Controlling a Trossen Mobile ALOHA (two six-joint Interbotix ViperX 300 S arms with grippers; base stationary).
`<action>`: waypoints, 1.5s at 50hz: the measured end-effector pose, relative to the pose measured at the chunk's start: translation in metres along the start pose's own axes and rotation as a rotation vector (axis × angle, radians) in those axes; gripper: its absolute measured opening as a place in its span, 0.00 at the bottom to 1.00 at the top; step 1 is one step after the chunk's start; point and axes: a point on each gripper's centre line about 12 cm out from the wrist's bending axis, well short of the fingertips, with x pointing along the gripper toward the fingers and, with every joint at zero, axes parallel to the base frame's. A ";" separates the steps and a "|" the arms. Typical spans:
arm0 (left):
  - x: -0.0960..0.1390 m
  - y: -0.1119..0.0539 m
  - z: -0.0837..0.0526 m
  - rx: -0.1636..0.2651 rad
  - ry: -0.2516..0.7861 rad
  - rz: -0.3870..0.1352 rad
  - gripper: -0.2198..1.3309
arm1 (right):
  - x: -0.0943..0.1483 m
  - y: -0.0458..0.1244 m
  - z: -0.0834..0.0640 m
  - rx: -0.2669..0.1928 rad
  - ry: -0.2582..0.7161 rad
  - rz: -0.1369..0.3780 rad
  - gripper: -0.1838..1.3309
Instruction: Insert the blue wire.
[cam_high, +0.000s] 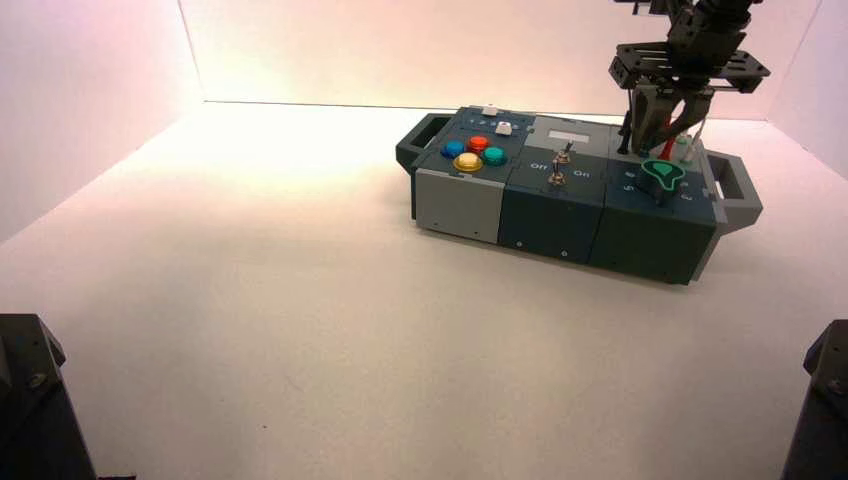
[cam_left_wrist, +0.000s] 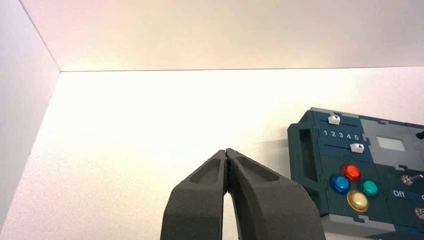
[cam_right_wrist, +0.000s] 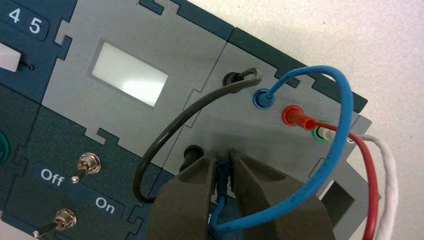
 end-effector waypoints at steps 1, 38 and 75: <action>0.000 0.000 0.001 0.001 -0.001 -0.001 0.04 | 0.000 0.000 0.000 0.000 0.002 0.000 0.33; 0.000 0.000 0.001 0.001 -0.001 -0.001 0.04 | -0.009 0.001 -0.007 -0.003 0.038 0.007 0.34; 0.000 0.000 0.000 0.000 0.000 0.000 0.04 | -0.018 0.000 -0.003 -0.006 0.021 0.004 0.17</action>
